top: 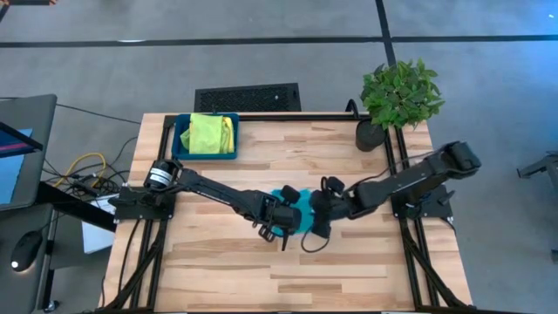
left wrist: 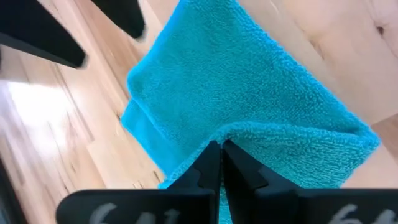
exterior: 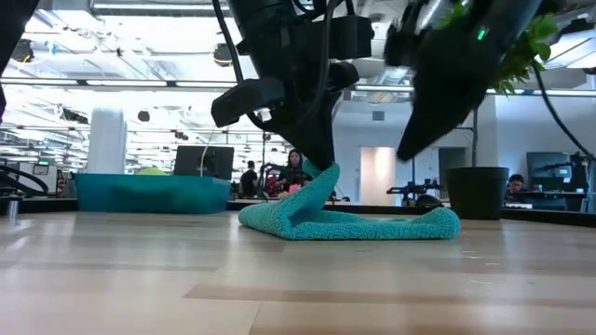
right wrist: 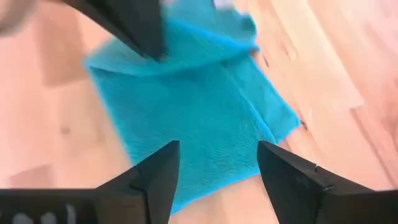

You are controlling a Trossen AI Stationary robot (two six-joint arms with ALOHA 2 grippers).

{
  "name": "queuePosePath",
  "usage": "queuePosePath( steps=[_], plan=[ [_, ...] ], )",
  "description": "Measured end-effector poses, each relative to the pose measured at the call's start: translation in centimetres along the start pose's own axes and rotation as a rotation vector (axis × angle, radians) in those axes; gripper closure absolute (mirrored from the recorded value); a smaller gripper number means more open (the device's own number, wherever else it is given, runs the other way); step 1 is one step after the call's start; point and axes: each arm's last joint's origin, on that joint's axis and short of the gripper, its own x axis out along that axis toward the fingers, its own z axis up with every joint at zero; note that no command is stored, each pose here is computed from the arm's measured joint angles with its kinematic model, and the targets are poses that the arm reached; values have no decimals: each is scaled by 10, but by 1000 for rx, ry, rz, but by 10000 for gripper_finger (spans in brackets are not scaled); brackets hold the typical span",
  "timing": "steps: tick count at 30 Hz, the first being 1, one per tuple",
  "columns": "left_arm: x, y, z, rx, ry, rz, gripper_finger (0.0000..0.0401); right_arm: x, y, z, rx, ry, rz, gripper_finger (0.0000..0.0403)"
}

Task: Fold microfiber towels
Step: Fold the blue towel

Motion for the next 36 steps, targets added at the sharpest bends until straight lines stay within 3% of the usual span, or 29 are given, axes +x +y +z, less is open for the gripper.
queuePosePath(
  steps=[13,21,25,30,36],
  plan=[
    [1,17,10,219,-109,133,401,-61,16,-13,-14,-107,82,163],
    [-1,29,19,341,-185,249,401,-65,24,-20,-6,-88,99,163],
    [-1,29,21,415,-221,240,401,-62,25,-26,-8,-49,82,163],
    [-4,27,14,345,-141,208,401,-61,21,-32,38,2,37,163],
    [-13,8,0,221,-5,63,401,-46,11,-43,96,39,1,163]
  ],
)
